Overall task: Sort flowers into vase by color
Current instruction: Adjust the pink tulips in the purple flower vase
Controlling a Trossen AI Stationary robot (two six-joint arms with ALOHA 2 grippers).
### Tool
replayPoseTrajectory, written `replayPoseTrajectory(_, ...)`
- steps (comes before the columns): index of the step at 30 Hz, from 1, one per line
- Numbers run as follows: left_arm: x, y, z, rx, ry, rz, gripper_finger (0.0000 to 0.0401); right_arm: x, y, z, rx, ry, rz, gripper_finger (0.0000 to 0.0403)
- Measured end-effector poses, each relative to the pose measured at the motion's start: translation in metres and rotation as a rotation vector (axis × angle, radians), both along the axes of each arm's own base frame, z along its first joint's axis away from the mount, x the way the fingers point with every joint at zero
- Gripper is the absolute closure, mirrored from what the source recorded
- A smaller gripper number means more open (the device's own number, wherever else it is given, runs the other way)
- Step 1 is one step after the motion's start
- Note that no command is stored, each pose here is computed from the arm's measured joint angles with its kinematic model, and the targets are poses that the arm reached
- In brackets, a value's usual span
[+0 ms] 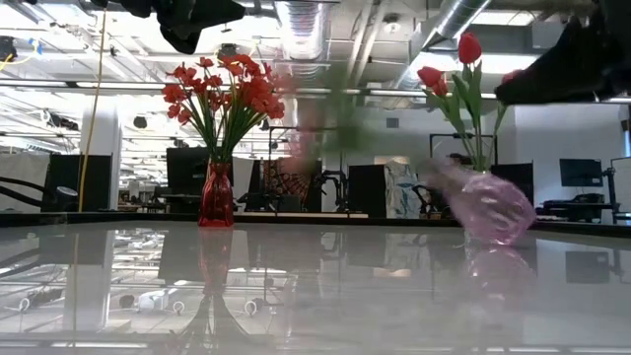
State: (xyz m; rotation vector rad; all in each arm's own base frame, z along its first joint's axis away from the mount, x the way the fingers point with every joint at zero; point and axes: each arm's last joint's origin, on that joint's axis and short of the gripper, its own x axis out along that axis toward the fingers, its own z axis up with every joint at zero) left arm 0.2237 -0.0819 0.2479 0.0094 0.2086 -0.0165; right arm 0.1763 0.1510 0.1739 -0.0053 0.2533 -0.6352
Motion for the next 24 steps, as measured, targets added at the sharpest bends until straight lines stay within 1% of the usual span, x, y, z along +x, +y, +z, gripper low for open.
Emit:
replayPoseTrajectory(5,0.000,0.000,0.000,-0.001,0.000,0.001,0.0223,0.001,0.005,-0.004,0.043,-0.007,0.011,0.0215)
replayPoseTrajectory(9,0.000,0.000,0.000,-0.001,0.000,0.001,0.0223,0.012,0.003,0.003,0.134,0.089,0.035,0.0207)
replayPoseTrajectory(15,0.000,0.000,0.000,-0.017,0.006,0.006,0.0223,0.038,0.000,0.023,0.227,0.237,0.108,0.0181)
replayPoseTrajectory(21,-0.003,0.001,-0.010,-0.059,0.105,0.029,0.0223,0.069,-0.019,0.041,0.411,0.356,0.194,0.0173)
replayPoseTrajectory(24,-0.005,0.001,-0.017,-0.072,0.173,0.032,0.0223,0.080,-0.034,0.046,0.470,0.389,0.213,0.0173)
